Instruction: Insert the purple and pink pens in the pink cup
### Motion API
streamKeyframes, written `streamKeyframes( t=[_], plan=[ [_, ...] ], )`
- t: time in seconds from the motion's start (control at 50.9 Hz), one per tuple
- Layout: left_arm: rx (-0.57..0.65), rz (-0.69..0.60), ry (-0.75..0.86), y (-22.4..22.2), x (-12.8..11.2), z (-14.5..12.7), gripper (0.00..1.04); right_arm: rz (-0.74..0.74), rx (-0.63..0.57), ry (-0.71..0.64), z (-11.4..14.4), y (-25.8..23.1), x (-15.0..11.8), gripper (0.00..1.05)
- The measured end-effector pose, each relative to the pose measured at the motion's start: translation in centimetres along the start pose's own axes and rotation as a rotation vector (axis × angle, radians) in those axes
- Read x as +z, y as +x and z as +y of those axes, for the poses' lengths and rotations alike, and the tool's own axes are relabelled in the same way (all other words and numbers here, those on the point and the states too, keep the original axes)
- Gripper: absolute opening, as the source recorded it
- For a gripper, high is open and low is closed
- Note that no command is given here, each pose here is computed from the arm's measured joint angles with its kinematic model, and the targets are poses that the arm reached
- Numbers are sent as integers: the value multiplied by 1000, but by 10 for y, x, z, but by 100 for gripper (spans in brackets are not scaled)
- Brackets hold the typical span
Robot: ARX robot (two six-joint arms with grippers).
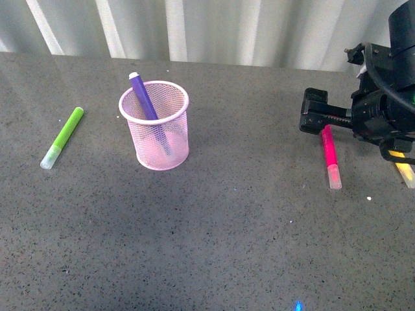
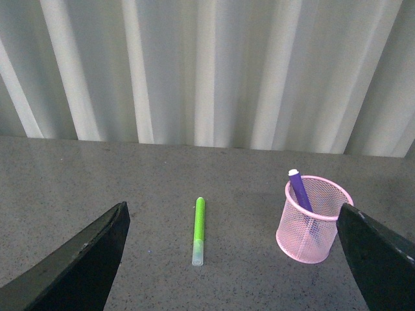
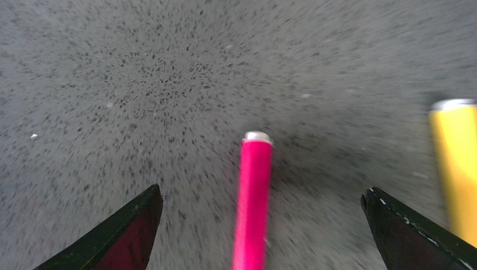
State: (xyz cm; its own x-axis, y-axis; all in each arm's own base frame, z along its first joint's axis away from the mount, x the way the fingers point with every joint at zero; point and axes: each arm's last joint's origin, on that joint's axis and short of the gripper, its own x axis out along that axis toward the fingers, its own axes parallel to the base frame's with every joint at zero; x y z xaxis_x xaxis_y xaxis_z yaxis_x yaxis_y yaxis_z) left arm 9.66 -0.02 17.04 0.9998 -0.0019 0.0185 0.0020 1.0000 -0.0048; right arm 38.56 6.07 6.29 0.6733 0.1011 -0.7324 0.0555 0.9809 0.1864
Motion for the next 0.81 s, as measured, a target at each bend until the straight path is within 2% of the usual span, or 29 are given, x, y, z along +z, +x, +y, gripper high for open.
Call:
streamKeyframes(
  t=[0.374, 0.551, 0.806],
  plan=[
    [0, 0, 0, 0, 0, 0, 98, 20, 8, 6, 5, 17, 0, 96],
    [0, 0, 0, 0, 0, 0, 98, 24, 7, 4, 5, 20, -1, 71],
    [0, 0, 0, 0, 0, 0, 98, 24, 48, 3, 6, 20, -3, 21]
  ],
)
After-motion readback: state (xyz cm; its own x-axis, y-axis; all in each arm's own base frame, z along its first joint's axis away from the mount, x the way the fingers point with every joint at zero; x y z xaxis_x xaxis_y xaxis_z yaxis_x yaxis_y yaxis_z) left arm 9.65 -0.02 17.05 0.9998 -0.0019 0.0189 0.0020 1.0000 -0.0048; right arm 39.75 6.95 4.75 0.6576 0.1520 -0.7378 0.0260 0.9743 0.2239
